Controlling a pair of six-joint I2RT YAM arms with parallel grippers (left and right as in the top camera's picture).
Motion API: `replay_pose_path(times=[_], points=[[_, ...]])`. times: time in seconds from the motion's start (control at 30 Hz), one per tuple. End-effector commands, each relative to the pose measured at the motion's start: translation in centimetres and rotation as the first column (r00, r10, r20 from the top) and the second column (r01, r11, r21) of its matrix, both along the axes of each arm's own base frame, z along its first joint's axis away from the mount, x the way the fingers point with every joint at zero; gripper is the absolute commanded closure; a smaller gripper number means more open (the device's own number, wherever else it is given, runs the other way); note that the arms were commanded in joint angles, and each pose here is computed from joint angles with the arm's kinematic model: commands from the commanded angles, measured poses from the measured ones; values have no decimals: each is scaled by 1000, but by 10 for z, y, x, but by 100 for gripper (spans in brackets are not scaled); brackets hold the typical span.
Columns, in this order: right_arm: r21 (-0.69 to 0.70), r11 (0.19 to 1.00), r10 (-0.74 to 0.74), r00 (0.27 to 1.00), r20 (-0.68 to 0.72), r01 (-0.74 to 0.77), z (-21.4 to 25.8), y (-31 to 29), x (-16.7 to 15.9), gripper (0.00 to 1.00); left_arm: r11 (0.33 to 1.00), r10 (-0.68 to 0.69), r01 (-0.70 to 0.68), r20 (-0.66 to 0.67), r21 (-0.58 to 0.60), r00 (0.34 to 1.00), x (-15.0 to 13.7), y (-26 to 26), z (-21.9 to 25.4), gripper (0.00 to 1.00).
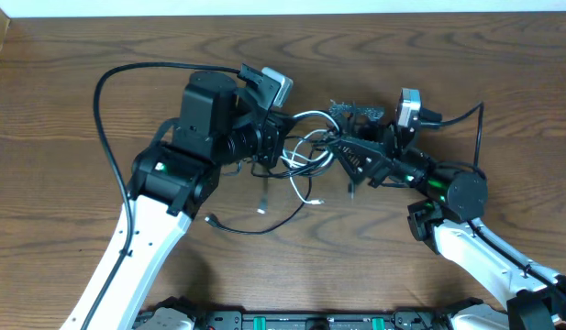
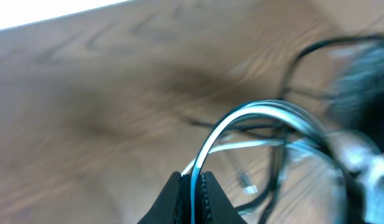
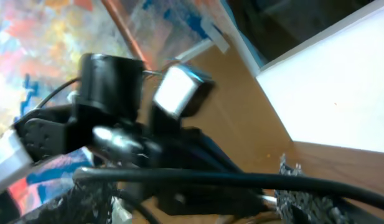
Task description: Untangle cables
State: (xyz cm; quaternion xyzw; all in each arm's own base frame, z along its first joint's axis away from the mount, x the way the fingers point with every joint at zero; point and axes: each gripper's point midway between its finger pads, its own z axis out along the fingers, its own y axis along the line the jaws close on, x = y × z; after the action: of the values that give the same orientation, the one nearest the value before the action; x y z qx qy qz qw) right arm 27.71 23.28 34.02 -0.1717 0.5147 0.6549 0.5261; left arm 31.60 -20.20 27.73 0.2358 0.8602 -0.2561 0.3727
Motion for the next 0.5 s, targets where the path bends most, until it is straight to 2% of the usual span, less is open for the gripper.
replay_pose_path(times=[0.0, 0.17, 0.3, 0.47], points=[[17, 999, 32, 999, 34, -33, 11, 0, -9, 20, 988, 105, -104, -7, 118, 994, 14, 20, -18, 93], [18, 998, 58, 998, 20, -59, 12, -12, -10, 21, 952, 192, -170, -64, 253, 979, 19, 40, -52, 93], [-24, 998, 64, 997, 37, -63, 8, -22, -9, 25, 949, 194, -162, -96, 271, 976, 22, 39, -66, 93], [-49, 997, 55, 998, 20, -54, 2, -27, -3, 20, 957, 190, -168, -75, 238, 979, 28, 34, -60, 93]])
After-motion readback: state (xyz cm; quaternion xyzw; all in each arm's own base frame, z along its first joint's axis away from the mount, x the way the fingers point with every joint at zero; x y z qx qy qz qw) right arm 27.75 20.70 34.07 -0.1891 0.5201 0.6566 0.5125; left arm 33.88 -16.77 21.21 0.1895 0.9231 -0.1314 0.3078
